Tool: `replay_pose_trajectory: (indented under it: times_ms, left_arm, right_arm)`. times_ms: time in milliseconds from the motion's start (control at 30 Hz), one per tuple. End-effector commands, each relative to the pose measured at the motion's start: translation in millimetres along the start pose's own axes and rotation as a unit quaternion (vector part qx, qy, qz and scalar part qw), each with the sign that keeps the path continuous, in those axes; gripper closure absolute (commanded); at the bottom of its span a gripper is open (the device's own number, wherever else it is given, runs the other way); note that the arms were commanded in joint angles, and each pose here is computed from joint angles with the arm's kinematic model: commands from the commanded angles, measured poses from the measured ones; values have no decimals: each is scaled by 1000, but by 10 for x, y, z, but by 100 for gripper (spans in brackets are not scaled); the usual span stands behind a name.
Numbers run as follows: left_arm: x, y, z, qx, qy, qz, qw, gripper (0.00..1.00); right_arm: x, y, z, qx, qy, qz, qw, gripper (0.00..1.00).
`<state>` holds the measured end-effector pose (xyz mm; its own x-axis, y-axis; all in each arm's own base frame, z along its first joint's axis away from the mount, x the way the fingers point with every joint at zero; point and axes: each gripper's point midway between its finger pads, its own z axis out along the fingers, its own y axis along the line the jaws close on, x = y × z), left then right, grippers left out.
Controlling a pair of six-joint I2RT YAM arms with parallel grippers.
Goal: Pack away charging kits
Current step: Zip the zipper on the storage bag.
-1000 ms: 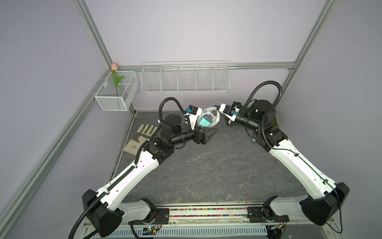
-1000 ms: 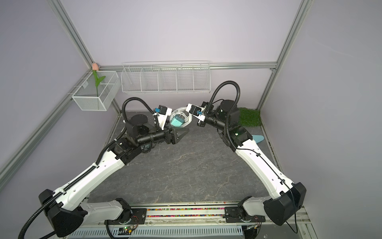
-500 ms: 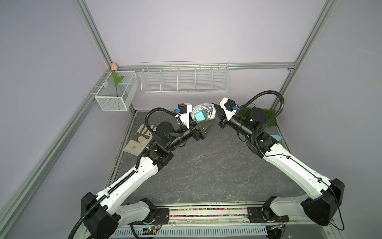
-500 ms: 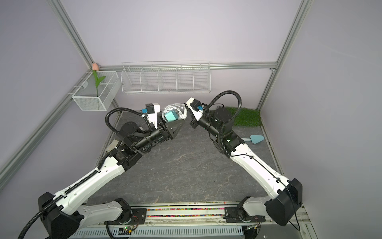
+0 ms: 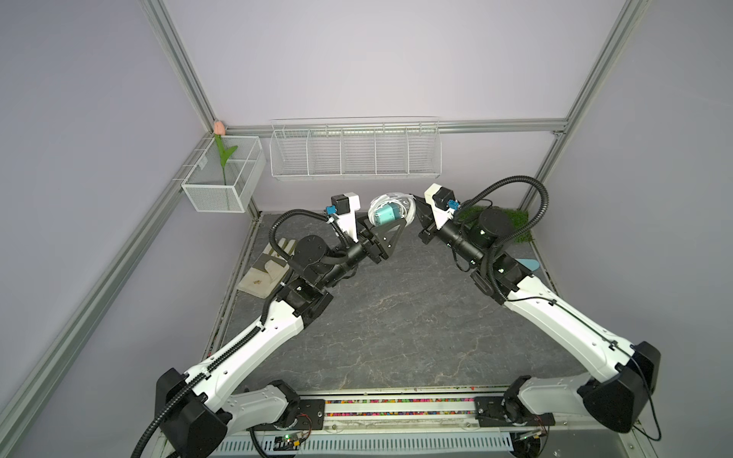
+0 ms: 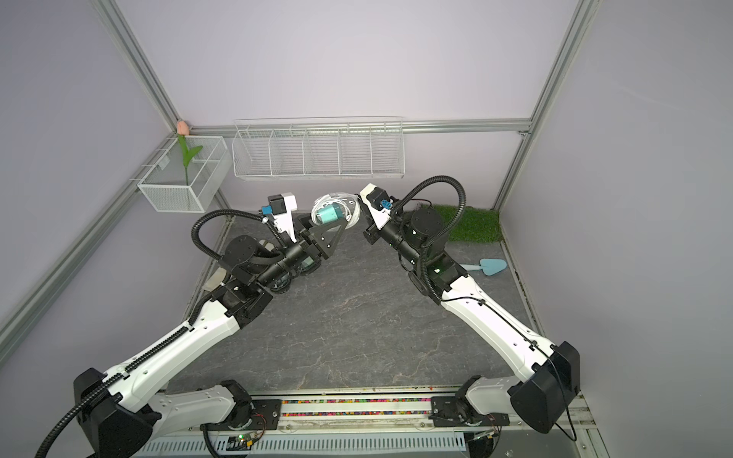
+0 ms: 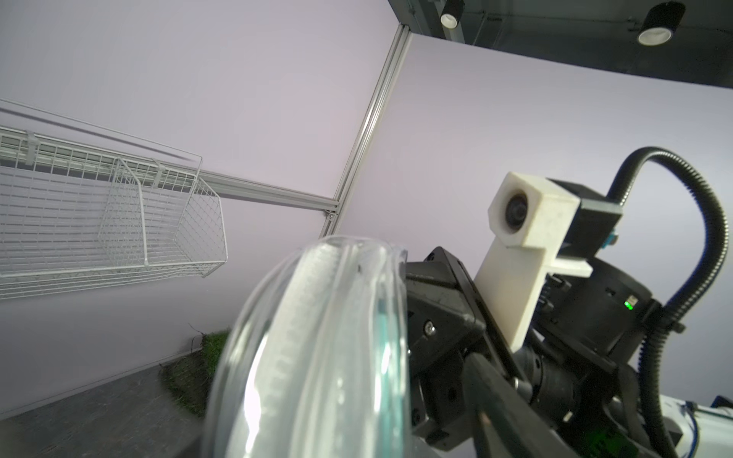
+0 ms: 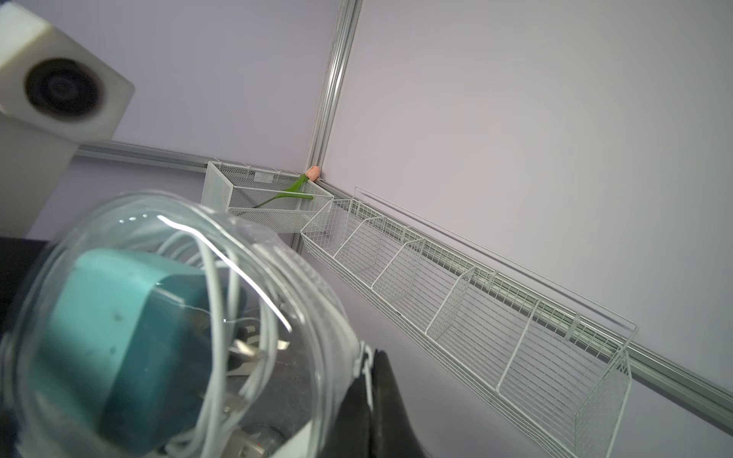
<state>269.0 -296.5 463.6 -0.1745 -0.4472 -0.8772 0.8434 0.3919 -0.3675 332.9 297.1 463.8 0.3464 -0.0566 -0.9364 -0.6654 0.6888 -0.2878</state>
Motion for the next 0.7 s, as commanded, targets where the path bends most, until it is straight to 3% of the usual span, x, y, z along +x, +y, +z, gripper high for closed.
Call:
replay_pose_trajectory:
  times_ms: [0,133,200,233,400,500,667]
  left_arm:
    - [-205,-42,-36,3,-35,2,999,39]
    - [-232,-69,19,9,-30,1,999,73]
    - [-216,-64,51,10,-25,-1,1000,96]
    - [-202,-50,66,7,-20,-1,1000,100]
    - [-101,75,21,-29,22,-10,999,100]
    - [13,123,-9,-40,89,-34,995,100]
    - [302,-33,34,9,209,-70,975,100]
  right_arm:
    - [-126,-36,-60,10,-24,0,1000,94]
    - [-77,4,-59,4,-23,2,1000,94]
    - [-61,43,-57,-4,-25,1,1000,94]
    - [-42,59,-53,-7,-24,-4,1000,94]
    - [100,85,-96,-31,-5,-92,995,94]
    - [231,3,-131,-56,13,-140,988,94]
    - [391,59,-209,-118,28,-209,970,94]
